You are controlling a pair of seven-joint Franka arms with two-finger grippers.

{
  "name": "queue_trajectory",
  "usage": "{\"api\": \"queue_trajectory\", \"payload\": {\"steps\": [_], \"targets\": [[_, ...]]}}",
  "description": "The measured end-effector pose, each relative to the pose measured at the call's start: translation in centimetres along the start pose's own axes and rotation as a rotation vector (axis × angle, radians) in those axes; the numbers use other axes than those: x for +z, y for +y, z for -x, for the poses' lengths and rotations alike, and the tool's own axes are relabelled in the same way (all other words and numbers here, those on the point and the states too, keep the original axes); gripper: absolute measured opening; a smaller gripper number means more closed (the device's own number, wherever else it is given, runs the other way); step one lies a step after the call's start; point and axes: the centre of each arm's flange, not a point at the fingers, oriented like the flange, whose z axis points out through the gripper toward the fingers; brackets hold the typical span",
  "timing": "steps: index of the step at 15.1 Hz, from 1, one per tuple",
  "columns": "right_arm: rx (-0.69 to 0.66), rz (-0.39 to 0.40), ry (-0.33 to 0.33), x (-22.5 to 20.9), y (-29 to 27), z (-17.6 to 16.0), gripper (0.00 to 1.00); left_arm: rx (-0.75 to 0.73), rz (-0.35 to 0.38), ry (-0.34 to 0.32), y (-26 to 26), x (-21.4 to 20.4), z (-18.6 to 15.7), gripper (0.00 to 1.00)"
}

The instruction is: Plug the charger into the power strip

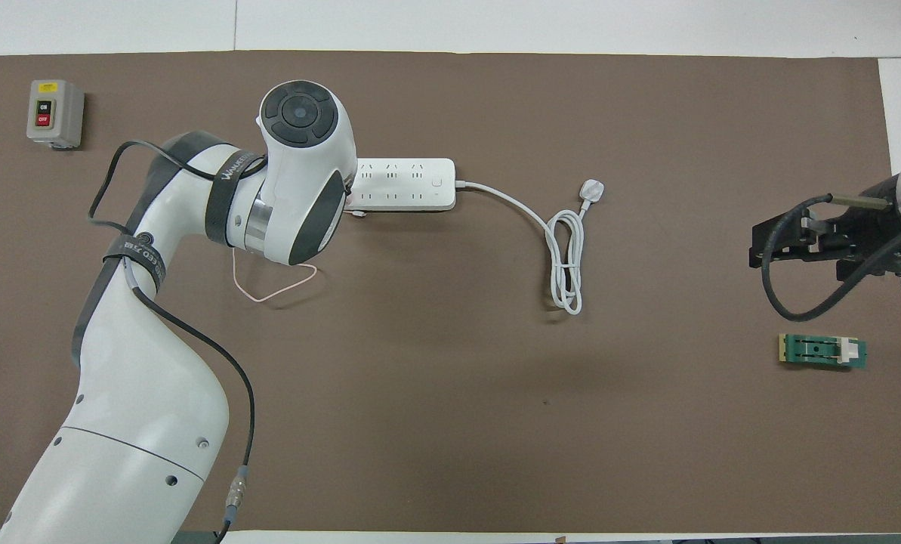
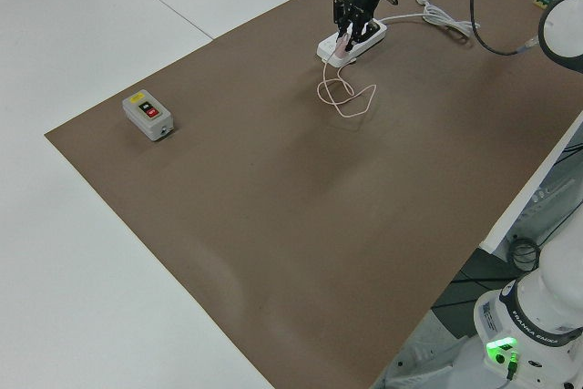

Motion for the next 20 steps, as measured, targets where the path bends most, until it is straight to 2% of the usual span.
{"api": "queue_trajectory", "payload": {"steps": [10, 19, 20], "targets": [[0.000, 0.000, 0.000, 0.00, 0.00, 0.00, 1.00, 0.010, -0.037, 0.029, 0.74, 0.52, 0.62, 0.31], [0.000, 0.000, 0.000, 0.00, 0.00, 0.00, 1.00, 0.060, -0.038, 0.024, 0.82, 0.49, 0.53, 0.31], [0.000, 0.000, 0.000, 0.00, 0.00, 0.00, 1.00, 0.070, -0.042, 0.018, 0.81, 0.63, 0.51, 0.34]]}}
